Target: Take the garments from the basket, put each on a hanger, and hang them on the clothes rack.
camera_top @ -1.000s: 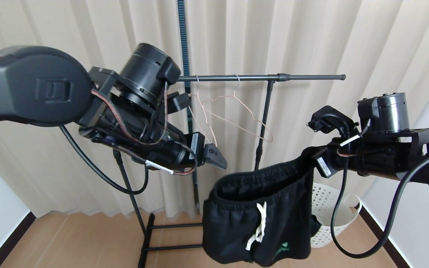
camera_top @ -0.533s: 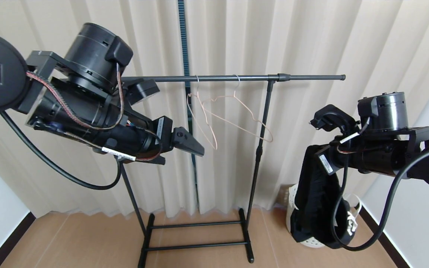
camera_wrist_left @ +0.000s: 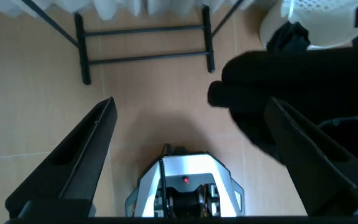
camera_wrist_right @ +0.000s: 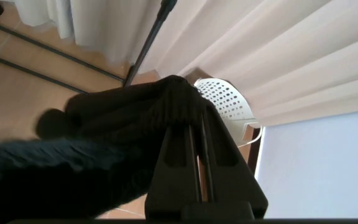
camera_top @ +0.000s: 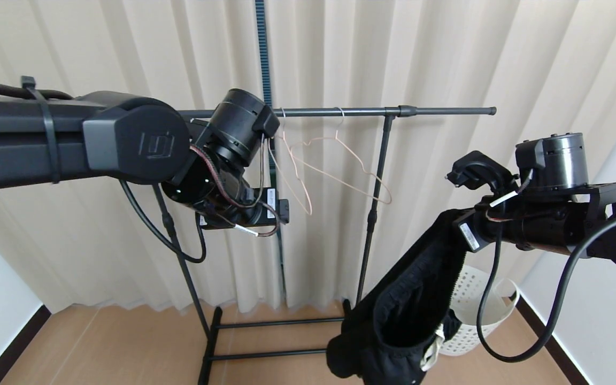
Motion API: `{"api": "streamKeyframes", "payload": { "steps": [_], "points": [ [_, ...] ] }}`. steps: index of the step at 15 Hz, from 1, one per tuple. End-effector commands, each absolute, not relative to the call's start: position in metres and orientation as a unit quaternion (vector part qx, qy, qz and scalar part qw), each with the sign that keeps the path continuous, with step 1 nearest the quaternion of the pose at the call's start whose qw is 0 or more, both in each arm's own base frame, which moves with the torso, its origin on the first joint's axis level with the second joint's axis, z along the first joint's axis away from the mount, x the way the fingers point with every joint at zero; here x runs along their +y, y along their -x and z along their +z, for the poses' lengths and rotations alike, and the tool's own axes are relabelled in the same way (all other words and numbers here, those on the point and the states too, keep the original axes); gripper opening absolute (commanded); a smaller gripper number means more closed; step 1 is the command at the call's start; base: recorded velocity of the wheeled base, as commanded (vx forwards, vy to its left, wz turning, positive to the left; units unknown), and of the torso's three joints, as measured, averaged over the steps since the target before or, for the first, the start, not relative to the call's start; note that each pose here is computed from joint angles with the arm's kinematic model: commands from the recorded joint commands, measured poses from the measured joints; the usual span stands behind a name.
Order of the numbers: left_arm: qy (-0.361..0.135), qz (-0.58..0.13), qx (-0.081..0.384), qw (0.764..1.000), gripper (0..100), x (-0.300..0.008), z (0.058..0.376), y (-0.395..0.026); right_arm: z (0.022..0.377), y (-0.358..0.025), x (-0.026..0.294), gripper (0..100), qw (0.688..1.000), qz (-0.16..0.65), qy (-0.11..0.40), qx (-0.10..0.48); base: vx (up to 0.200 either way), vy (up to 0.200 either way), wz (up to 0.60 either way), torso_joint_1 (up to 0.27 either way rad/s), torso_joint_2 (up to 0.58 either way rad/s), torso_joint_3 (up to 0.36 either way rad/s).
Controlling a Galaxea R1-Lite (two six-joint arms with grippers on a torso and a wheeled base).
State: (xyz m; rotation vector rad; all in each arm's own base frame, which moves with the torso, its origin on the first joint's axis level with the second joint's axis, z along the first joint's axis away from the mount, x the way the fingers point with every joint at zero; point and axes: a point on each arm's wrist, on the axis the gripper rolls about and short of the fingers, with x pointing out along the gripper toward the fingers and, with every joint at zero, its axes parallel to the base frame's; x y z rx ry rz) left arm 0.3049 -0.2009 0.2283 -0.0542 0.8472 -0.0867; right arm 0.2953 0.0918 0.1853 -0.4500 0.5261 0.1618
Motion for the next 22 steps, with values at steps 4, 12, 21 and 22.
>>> {"api": "streamKeyframes", "payload": {
  "steps": [4,12,21,22],
  "points": [
    [0.011,-0.020,0.416,0.909,100,-0.209,0.212,-0.316,0.185,-0.295,0.091,0,0.937,0.079,0.221,0.259,0.200,-0.200,0.00,-0.005,0.00,0.004],
    [0.020,-0.015,0.412,0.911,100,-0.210,0.209,-0.320,0.184,-0.295,0.092,0,0.937,0.080,0.222,0.259,0.200,-0.025,0.00,0.007,0.01,0.002],
    [0.035,0.018,0.393,0.919,100,-0.222,0.185,-0.347,0.182,-0.294,0.091,0,0.935,0.081,0.222,0.263,0.044,0.000,0.00,0.001,0.00,0.001],
    [0.036,0.027,0.390,0.920,100,-0.222,0.181,-0.355,0.182,-0.294,0.091,0,0.935,0.081,0.222,0.263,0.000,0.000,0.00,0.000,0.00,0.000]
  ]
}}
